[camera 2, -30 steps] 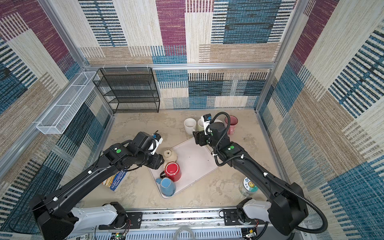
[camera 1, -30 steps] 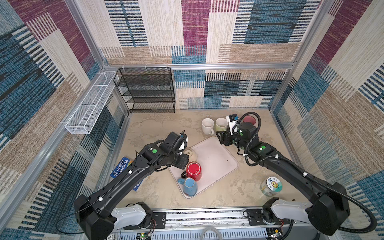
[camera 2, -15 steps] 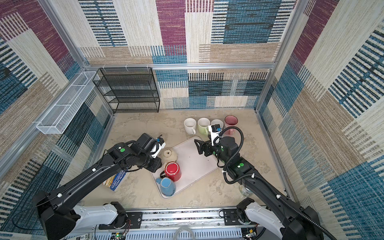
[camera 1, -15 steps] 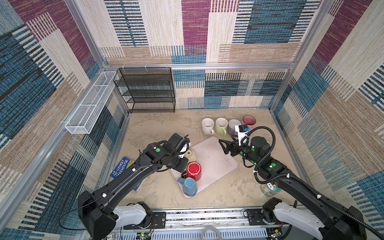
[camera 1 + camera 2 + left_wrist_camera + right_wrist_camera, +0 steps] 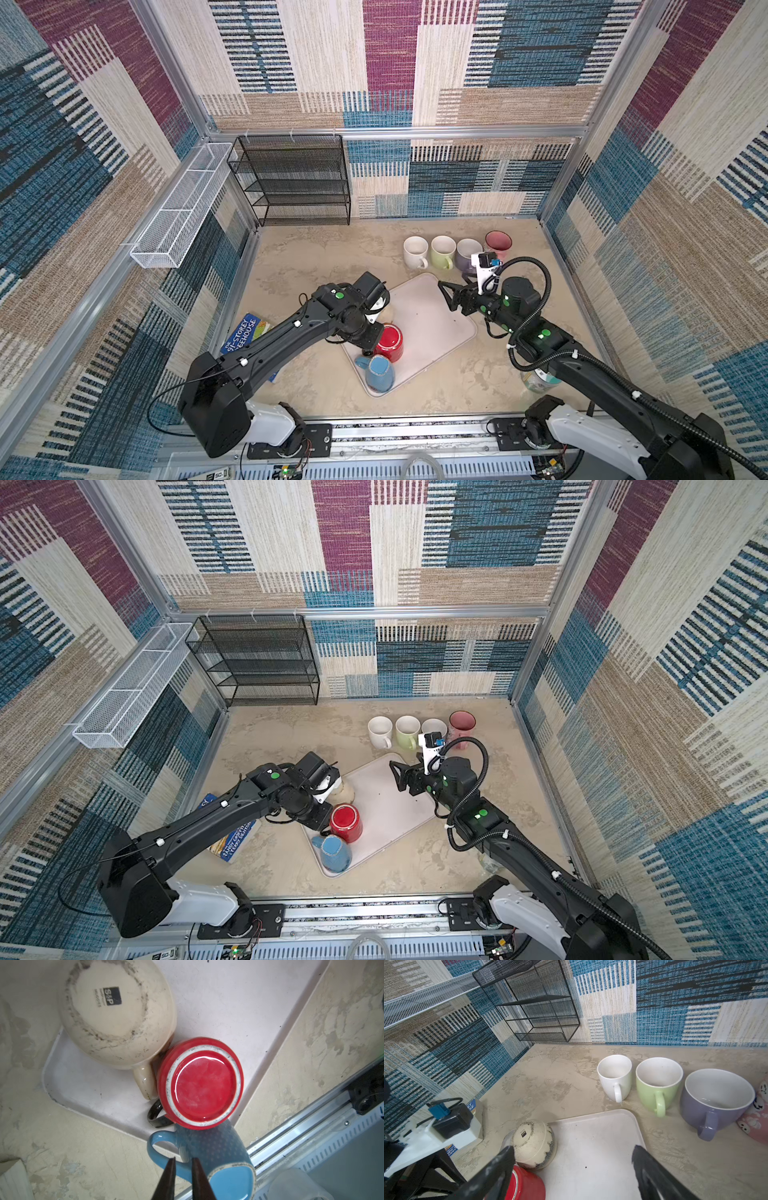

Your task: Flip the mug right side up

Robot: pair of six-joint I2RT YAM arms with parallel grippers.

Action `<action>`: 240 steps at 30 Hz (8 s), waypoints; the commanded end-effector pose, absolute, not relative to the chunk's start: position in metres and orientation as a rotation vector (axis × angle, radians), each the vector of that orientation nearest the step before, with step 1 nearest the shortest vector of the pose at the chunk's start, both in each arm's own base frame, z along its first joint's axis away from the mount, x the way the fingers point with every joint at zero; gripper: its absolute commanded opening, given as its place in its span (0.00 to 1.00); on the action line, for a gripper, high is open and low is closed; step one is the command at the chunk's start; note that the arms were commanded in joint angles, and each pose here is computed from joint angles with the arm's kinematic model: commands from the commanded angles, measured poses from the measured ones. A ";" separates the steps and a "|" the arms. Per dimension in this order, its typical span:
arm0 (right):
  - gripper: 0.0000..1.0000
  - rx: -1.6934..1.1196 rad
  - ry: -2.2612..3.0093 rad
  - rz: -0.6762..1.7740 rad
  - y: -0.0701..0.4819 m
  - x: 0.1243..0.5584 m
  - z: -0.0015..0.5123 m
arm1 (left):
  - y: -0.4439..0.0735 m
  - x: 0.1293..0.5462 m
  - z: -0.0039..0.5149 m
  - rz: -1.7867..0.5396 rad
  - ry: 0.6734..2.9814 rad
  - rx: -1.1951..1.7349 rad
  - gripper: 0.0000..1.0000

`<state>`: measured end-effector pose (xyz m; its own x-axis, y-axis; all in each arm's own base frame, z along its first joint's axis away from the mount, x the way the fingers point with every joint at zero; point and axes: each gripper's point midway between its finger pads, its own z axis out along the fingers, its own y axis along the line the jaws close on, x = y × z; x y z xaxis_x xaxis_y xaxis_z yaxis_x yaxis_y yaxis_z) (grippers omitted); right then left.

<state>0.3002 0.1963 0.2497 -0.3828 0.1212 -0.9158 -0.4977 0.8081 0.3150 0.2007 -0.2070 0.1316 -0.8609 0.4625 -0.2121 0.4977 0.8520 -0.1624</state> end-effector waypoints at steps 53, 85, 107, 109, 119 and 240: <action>0.90 -0.043 1.881 0.574 0.160 0.304 0.262 | -0.300 0.248 0.136 -0.246 2.730 0.694 0.54; 0.89 0.081 1.932 0.545 0.139 0.297 0.233 | -0.323 0.271 0.079 0.051 2.745 0.634 0.38; 0.89 0.069 1.938 0.551 0.142 0.300 0.230 | -0.328 0.279 0.068 0.084 2.748 0.639 0.25; 0.89 0.066 1.940 0.551 0.142 0.300 0.229 | -0.327 0.279 0.067 0.086 2.751 0.638 0.26; 0.89 0.062 1.933 0.548 0.141 0.300 0.230 | -0.328 0.278 0.064 0.077 2.755 0.637 0.18; 0.33 -0.617 1.376 1.596 0.277 0.269 0.355 | -0.305 0.279 0.354 -1.717 1.756 0.446 0.00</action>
